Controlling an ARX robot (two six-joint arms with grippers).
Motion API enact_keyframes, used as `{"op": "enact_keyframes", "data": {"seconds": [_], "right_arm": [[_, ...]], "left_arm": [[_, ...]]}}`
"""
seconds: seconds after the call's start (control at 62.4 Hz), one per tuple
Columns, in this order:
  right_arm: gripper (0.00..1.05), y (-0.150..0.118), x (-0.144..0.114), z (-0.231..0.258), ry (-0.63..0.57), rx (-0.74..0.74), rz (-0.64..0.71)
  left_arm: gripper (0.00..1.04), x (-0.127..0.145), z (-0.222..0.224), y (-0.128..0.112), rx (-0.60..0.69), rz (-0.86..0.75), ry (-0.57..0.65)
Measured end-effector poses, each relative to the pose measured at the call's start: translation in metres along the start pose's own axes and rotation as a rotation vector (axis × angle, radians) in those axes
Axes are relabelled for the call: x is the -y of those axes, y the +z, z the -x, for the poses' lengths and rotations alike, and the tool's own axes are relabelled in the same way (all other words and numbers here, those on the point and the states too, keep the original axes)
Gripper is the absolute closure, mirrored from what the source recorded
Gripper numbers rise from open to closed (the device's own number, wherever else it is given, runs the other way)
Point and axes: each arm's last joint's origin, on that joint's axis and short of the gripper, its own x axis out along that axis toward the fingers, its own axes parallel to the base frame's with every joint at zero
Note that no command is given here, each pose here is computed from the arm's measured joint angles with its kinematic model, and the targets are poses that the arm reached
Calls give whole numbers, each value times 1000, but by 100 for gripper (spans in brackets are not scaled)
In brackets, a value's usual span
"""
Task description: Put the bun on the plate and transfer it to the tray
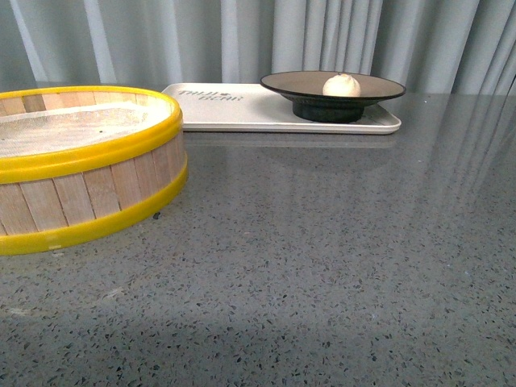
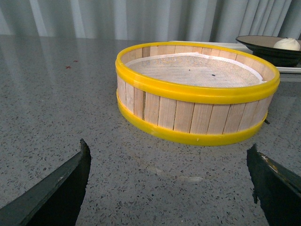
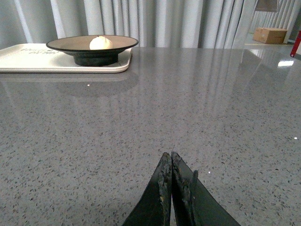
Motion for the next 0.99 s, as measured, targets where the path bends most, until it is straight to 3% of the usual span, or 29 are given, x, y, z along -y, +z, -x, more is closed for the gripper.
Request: {"op": "enact_keyframes", "data": {"seconds": [0.577, 0.737, 0.849, 0.993], "right_arm": [[102, -3, 0, 12, 1, -4, 1], [78, -3, 0, 12, 0, -4, 0], [51, -3, 0, 12, 0, -4, 0], [28, -3, 0, 12, 1, -4, 0]], "left_arm": [[7, 0, 0, 0, 0, 0, 0], [7, 0, 0, 0, 0, 0, 0], [7, 0, 0, 0, 0, 0, 0], [7, 0, 0, 0, 0, 0, 0]]}}
